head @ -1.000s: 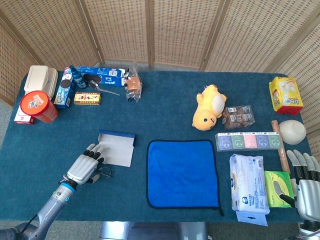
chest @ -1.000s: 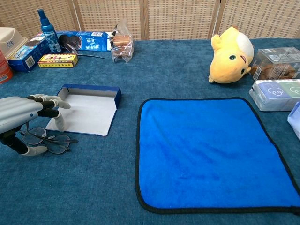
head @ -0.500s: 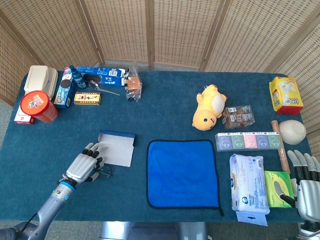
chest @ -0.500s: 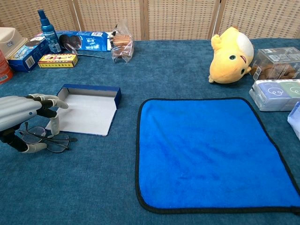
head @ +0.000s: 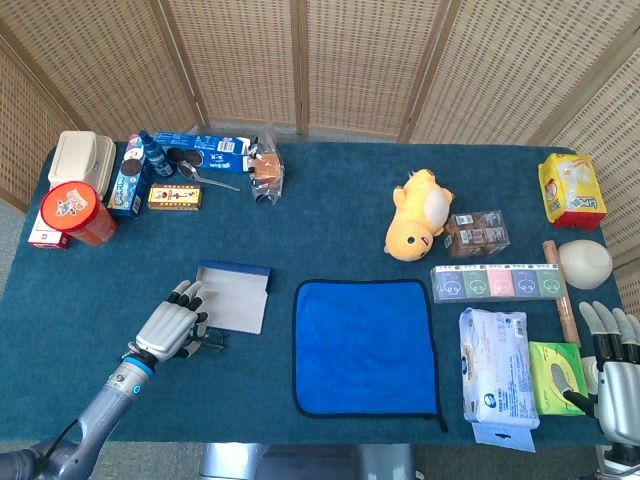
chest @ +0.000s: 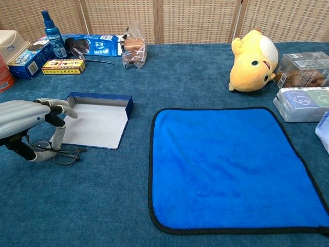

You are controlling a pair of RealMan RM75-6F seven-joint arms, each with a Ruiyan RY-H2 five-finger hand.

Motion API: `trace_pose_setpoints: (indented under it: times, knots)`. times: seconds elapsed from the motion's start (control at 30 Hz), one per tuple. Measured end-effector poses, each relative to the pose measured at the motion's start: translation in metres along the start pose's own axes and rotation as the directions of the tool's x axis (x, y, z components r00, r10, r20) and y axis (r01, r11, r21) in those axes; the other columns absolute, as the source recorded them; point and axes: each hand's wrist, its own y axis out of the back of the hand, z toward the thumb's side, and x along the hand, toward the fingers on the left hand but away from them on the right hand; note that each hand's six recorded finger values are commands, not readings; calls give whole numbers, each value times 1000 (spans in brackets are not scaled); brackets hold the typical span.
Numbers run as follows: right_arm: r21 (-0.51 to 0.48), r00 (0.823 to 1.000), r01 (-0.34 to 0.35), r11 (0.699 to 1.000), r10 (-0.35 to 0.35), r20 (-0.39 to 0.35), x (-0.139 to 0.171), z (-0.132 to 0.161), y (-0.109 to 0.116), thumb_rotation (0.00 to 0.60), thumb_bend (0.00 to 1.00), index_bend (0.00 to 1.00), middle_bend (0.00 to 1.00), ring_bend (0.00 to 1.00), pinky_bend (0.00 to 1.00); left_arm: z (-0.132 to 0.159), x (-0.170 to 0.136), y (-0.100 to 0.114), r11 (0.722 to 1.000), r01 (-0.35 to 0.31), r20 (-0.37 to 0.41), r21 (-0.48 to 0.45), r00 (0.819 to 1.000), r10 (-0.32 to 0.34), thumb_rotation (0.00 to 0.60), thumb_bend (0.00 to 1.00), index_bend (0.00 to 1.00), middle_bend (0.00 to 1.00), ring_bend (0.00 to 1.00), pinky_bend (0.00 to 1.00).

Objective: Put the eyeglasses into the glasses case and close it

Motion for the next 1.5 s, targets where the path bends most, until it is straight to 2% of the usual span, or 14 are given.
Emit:
trace_pose_setpoints:
  times: [0.23,0.5,0.8,1.13,1.5]
  knots:
    - [-1,1000,3,1000,-3,7,1,-3,1,598,283,89,91,0,75,2,3,-3,1000,22,-4,16,1000,-22,600,321,616,177,0,0]
    - [-3,1000,1,1000,-1,8,1,-4,0,600,282,88,91,0,76,2,8,3,1000,15,-12,19,1000,-15,600,321,622,189,0,0]
    - [-6,1000,2,1000,-2,12,1,-7,0,600,282,89,91,0,80,7,26,26,999,-24,1,21,1000,24,600,321,623,191,0,0]
    - [-6,1000,5,1000,-5,22,4,-10,2,600,282,89,91,0,81,17,62,52,999,-45,14,11,999,44,600,317,587,172,0,0]
    - [-5,999,6,1000,-6,34,6,-14,2,600,282,89,91,0,82,27,88,58,999,-47,19,18,999,46,600,309,559,164,0,0]
